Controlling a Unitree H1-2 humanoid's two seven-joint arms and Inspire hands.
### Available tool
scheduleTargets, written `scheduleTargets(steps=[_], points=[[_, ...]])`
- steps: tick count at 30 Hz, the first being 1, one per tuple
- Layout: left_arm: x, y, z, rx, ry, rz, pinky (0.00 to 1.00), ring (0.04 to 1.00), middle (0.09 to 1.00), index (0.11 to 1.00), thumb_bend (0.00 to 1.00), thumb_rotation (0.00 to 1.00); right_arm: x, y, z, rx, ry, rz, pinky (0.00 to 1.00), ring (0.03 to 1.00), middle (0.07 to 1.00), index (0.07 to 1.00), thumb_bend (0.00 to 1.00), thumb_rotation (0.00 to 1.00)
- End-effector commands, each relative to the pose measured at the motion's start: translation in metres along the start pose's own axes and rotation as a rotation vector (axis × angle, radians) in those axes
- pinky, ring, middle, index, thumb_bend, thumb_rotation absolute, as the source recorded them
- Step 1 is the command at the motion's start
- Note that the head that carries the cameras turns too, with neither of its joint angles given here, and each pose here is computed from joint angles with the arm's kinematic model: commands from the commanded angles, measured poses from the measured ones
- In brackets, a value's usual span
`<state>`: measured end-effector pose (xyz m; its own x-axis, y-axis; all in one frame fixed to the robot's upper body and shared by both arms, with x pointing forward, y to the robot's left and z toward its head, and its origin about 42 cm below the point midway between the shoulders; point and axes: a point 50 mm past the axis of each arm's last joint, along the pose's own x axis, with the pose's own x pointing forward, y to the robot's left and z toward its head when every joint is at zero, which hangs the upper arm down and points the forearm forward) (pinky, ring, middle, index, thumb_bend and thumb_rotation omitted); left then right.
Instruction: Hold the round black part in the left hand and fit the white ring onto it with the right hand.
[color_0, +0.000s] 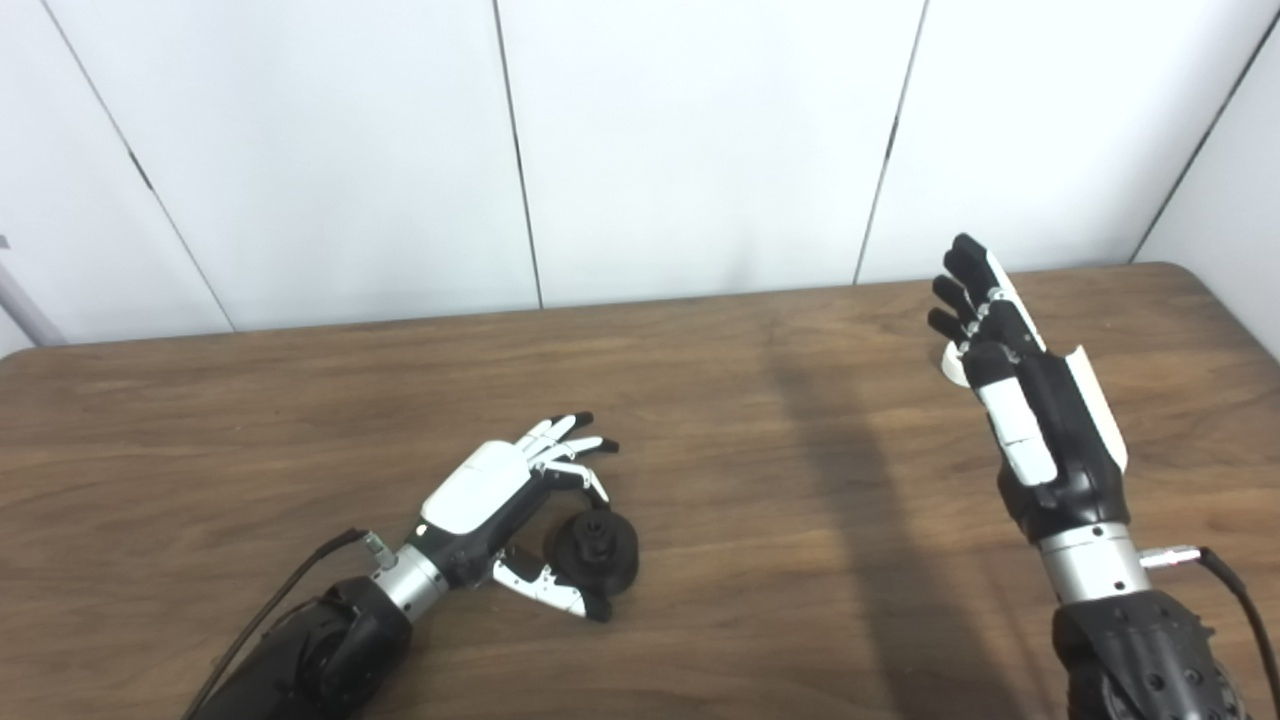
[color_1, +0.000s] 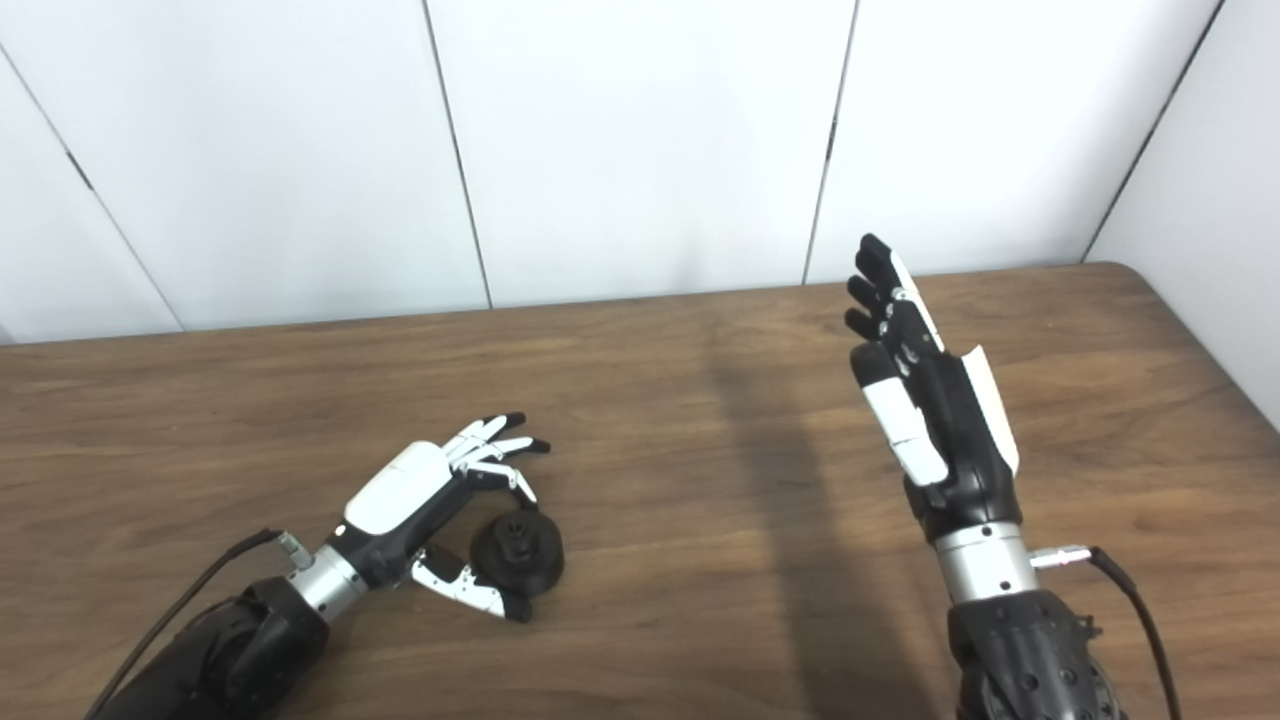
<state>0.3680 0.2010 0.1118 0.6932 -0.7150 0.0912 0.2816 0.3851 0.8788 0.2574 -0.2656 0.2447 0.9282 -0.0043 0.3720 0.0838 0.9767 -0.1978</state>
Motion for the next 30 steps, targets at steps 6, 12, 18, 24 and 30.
scheduleTargets(steps=[6, 12, 18, 24, 30], points=[[-0.01, -0.021, -0.001, -0.025, 0.038, -0.055, 1.0, 1.0, 0.888, 0.483, 0.53, 0.06, 0.001, -0.008, 0.013, -0.01, -0.075, -0.031, 0.92, 0.952, 0.966, 0.956, 0.63, 0.9], [-0.008, -0.021, 0.002, -0.021, 0.027, -0.056, 1.0, 1.0, 0.888, 0.483, 0.53, 0.06, -0.003, -0.019, 0.009, -0.032, -0.064, -0.064, 0.93, 0.949, 0.963, 0.949, 0.59, 0.86], [-0.007, -0.025, 0.005, -0.01, 0.009, -0.064, 1.0, 1.0, 0.887, 0.483, 0.53, 0.06, -0.004, -0.03, 0.014, -0.063, -0.061, -0.101, 0.93, 0.949, 0.96, 0.931, 0.58, 0.84], [-0.007, -0.027, 0.007, -0.007, -0.002, -0.063, 1.0, 1.0, 0.885, 0.483, 0.53, 0.06, 0.001, -0.06, 0.019, -0.239, -0.048, -0.164, 0.85, 0.92, 0.936, 0.901, 0.54, 0.68], [-0.007, -0.032, 0.008, -0.017, -0.011, -0.047, 1.0, 1.0, 0.873, 0.483, 0.53, 0.06, 0.011, -0.087, 0.013, -0.326, -0.011, -0.212, 0.84, 0.913, 0.913, 0.881, 0.55, 0.41]])
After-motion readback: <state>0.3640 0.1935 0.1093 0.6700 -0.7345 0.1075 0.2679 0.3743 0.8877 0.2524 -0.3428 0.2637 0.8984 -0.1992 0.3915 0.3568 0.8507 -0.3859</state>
